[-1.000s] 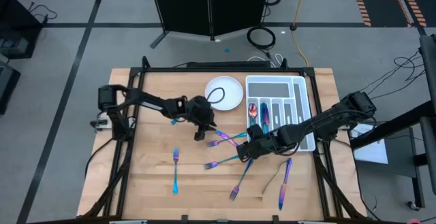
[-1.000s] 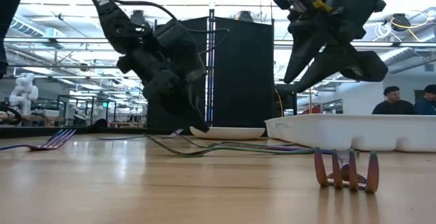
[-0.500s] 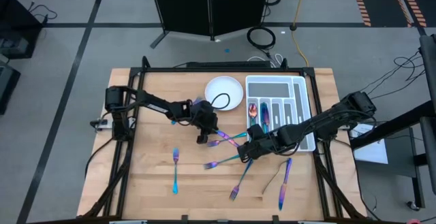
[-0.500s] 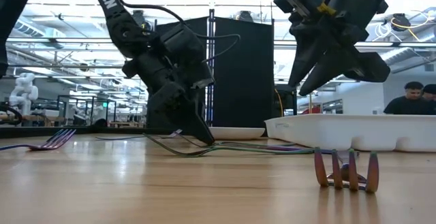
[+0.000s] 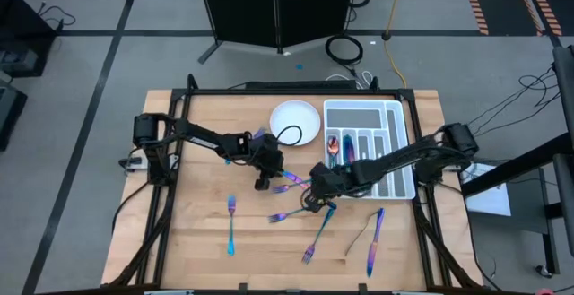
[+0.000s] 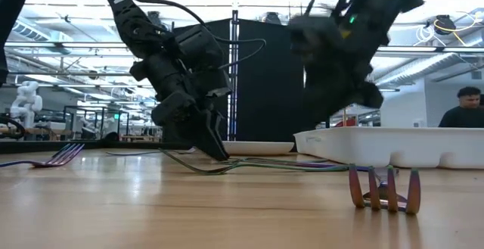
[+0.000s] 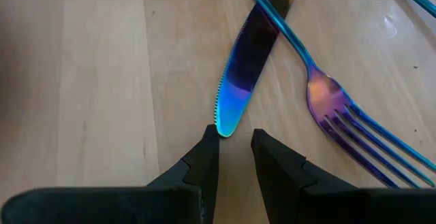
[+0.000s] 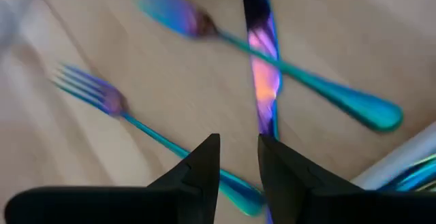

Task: Sort silverware
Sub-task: Put the purple knife on the white silverware tray

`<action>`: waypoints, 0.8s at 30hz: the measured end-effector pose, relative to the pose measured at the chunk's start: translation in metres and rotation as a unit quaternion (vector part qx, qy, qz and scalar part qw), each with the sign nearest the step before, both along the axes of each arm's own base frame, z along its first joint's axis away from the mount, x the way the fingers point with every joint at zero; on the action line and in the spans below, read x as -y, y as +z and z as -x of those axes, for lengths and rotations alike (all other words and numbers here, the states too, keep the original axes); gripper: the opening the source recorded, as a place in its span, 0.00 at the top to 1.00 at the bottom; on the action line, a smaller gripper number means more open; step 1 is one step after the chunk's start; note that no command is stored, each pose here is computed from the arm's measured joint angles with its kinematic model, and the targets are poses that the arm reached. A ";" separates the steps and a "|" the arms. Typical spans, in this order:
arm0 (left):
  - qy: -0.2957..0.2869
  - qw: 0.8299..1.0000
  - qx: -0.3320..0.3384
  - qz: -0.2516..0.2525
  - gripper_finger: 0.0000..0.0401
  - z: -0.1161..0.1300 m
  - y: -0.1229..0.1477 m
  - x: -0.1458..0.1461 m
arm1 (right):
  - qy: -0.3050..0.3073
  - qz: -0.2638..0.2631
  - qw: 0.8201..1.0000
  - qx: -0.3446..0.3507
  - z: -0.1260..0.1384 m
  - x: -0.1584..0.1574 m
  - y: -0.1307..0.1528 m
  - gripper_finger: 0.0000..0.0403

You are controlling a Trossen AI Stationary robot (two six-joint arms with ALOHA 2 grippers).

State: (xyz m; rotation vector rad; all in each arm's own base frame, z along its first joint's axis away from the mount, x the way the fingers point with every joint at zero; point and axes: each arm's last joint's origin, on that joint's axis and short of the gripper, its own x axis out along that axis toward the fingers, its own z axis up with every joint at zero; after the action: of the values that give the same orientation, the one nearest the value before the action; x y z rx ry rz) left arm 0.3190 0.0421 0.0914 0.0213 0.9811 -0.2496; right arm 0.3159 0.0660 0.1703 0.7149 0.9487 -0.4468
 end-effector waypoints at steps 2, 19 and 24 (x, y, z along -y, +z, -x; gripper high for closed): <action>0.000 1.000 0.001 -0.001 0.76 0.000 0.001 0.000 | 0.024 0.006 0.999 -0.040 -0.008 0.001 -0.010 0.77; 0.014 1.000 0.003 0.009 0.76 0.000 0.001 0.000 | 0.074 0.028 0.984 -0.160 -0.048 0.005 -0.036 0.77; 0.025 0.999 0.005 0.030 0.76 0.001 0.004 0.000 | 0.073 0.016 0.983 -0.165 -0.049 0.008 -0.039 0.79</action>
State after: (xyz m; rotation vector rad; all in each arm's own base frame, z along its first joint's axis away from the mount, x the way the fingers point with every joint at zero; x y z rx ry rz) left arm 0.3182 0.0417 0.0958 -0.0553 0.9624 -0.2330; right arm 0.3644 0.0579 0.1310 0.5442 1.2945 -0.4578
